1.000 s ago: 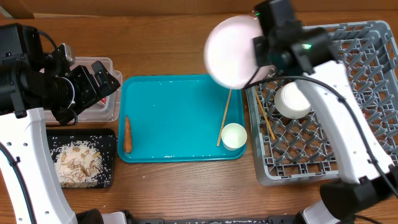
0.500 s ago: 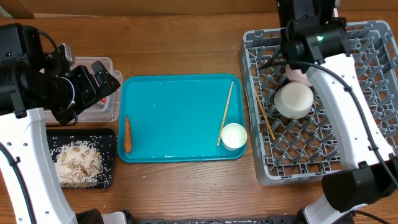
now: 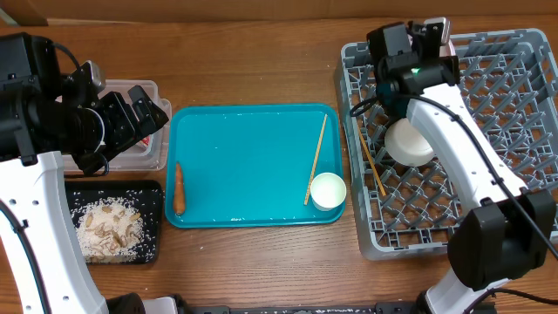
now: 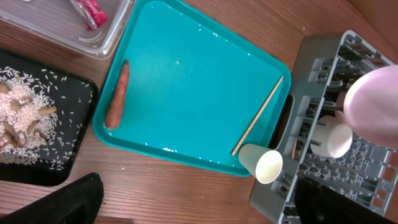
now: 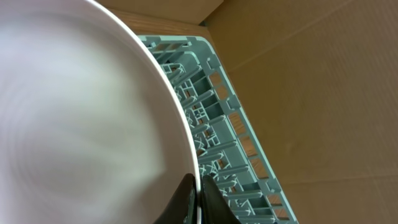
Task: Sort waste into correct bins and load items into the dishwasher
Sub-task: 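Lift the pink plate and stand it upright at the back of the rack, then move the right gripper back to the chopstick on the tray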
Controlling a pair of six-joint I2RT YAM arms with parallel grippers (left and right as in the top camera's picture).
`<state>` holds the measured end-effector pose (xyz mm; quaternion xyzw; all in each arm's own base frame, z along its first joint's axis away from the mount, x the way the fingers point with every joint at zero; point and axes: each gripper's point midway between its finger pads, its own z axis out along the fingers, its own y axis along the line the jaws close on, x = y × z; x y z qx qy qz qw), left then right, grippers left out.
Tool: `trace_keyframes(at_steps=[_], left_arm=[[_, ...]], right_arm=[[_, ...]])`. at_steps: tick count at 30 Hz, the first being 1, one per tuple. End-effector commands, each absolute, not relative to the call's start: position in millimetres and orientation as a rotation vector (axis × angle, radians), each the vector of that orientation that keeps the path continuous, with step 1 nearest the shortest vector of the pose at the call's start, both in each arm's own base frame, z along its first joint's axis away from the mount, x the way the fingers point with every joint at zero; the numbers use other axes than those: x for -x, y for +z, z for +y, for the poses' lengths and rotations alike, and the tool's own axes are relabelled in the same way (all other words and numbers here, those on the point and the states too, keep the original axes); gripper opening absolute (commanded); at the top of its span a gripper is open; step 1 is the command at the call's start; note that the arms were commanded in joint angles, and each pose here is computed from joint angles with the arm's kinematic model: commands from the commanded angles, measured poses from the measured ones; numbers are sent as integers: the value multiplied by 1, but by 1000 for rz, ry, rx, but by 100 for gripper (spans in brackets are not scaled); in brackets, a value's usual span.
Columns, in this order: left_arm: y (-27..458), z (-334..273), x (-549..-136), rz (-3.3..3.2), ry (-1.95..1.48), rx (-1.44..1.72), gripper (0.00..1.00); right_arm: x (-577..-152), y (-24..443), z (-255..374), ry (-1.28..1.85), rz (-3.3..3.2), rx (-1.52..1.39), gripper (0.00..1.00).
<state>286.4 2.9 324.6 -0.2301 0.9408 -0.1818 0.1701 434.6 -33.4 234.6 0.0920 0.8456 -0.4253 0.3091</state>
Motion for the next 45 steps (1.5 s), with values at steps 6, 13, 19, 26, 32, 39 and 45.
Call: trace_keyframes(at_steps=[6, 13, 19, 26, 32, 39, 45], left_arm=[[326, 3, -286, 2666, -520, 658, 100], [326, 3, -286, 2666, -520, 658, 100], [326, 3, -286, 2666, -520, 658, 100], [326, 3, -286, 2666, -520, 658, 100], [326, 3, -286, 2666, -520, 658, 100], [326, 3, -286, 2666, -520, 658, 100], [326, 3, -286, 2666, -520, 658, 100]], right_arm=[[-434, 224, 3, -1037, 2277, -141, 4], [-435, 214, 11, -970, 2327, -110, 43], [-433, 218, 7, -1011, 2316, -104, 47], [-424, 241, 5, -962, 2287, -133, 47], [-413, 257, 30, -638, 2343, -108, 46], [-388, 259, 108, 90, 2476, -126, 46], [-361, 257, 178, 607, 2586, -78, 53]])
